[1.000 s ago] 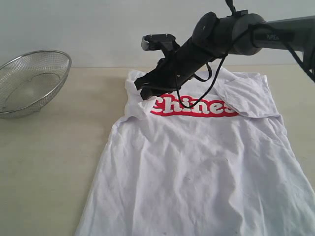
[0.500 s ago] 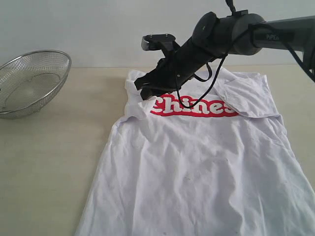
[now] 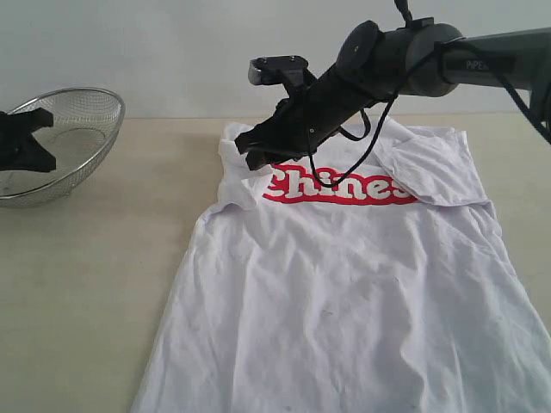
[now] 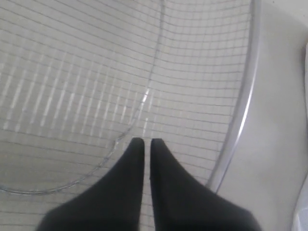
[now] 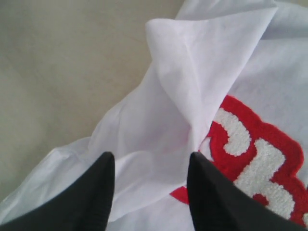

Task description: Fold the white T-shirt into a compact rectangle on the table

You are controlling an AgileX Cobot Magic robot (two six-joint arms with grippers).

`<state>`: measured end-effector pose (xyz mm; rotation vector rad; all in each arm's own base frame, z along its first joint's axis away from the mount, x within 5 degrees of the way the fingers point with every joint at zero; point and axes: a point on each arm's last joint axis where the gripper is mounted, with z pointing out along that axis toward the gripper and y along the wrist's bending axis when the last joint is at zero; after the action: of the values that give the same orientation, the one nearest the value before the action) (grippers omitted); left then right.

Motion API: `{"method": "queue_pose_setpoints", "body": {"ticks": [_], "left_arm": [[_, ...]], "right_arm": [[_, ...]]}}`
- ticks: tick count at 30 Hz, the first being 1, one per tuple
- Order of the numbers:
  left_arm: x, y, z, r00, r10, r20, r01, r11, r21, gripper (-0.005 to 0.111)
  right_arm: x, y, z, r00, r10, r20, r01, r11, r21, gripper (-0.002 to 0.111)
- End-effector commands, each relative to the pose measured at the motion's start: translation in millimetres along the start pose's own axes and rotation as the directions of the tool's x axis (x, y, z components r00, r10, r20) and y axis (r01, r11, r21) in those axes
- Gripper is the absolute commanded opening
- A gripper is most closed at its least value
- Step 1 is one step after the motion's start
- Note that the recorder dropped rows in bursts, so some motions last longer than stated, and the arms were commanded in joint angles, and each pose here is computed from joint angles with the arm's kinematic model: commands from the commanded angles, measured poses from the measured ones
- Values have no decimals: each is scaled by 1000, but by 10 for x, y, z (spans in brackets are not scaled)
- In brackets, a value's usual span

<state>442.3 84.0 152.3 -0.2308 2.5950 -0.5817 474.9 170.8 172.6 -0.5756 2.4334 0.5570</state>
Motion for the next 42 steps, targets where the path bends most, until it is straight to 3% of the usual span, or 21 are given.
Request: {"method": "queue_pose_setpoints", "body": {"ticks": [1, 12, 18, 22, 26, 34, 42], "left_arm": [[38, -116, 75, 1000, -16, -12, 17, 1000, 26, 4], [117, -163, 170, 997, -58, -42, 61, 996, 66, 4], [147, -337, 256, 998, -22, -57, 27, 996, 82, 4], [149, -413, 297, 999, 8, -48, -4, 997, 79, 4], [94, -386, 152, 1000, 22, -21, -20, 997, 74, 4], [-112, -819, -512, 988, 52, 143, -76, 982, 171, 4], [-127, -913, -588, 982, 75, 171, -114, 965, 235, 4]], "right_arm": [[-51, 15, -52, 1000, -3, 22, 3, 1000, 1, 42], [-64, 6, -53, 999, -3, 36, 3, 1000, 10, 42], [-97, -16, -55, 997, -4, 72, 2, 999, 35, 42], [-134, -85, -69, 989, -108, 98, 97, 989, 112, 42], [-223, -121, -66, 977, -189, 98, 173, 973, 153, 42], [-344, -151, 156, 967, -234, 103, 221, 967, 128, 42], [-323, 115, 298, 940, -330, 88, 320, 941, 112, 42]]}}
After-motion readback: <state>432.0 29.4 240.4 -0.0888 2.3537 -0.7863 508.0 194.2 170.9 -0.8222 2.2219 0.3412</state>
